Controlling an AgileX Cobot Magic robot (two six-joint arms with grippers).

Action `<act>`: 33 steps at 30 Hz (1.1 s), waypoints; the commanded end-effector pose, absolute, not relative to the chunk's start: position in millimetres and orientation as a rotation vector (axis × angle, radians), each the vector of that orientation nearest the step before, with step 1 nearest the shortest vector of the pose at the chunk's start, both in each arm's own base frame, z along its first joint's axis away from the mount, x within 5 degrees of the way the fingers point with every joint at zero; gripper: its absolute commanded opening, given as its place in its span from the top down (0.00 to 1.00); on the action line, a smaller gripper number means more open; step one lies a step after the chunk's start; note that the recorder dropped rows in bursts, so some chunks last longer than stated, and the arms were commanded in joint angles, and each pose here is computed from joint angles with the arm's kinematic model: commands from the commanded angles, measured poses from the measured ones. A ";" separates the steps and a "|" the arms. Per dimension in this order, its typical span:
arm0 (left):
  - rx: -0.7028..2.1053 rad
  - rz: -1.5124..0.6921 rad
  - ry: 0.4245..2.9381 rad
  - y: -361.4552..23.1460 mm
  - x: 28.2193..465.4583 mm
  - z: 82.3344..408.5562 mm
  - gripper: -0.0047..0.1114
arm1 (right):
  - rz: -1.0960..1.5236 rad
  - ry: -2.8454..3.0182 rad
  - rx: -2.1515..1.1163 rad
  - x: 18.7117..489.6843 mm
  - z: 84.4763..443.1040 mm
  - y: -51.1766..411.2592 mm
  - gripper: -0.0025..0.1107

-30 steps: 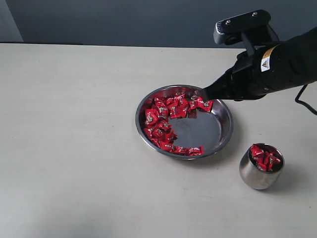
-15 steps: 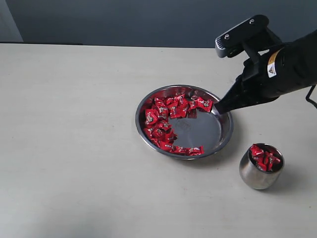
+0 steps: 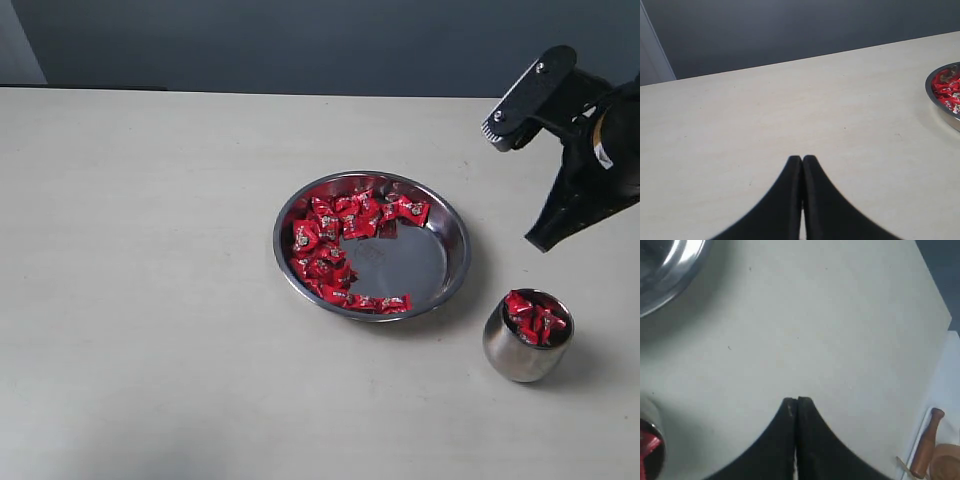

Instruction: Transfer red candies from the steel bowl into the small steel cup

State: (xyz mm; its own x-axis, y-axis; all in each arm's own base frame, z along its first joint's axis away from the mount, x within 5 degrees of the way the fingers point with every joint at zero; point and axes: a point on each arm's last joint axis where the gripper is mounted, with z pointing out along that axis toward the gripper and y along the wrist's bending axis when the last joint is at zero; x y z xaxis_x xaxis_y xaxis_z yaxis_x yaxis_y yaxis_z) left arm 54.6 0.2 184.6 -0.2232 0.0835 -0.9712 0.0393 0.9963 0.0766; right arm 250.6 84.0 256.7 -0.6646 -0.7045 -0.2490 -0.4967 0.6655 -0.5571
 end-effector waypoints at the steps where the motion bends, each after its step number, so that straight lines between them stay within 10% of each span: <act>1: 0.093 0.032 1.785 -0.2 54.4 185.7 0.96 | -0.402 2.190 -0.774 240.2 293.3 86.9 0.98; 8: 0.093 0.032 1.785 -0.2 54.4 185.7 0.96 | -0.047 1.904 -0.199 195.0 340.3 33.6 0.98; 25: 0.093 0.032 1.785 -0.2 54.4 185.7 0.96 | -0.004 1.590 0.169 66.3 206.4 -7.2 0.98; 33: 0.093 0.032 1.785 -0.2 54.4 185.7 0.96 | -0.059 1.634 0.194 59.2 200.1 -10.8 0.98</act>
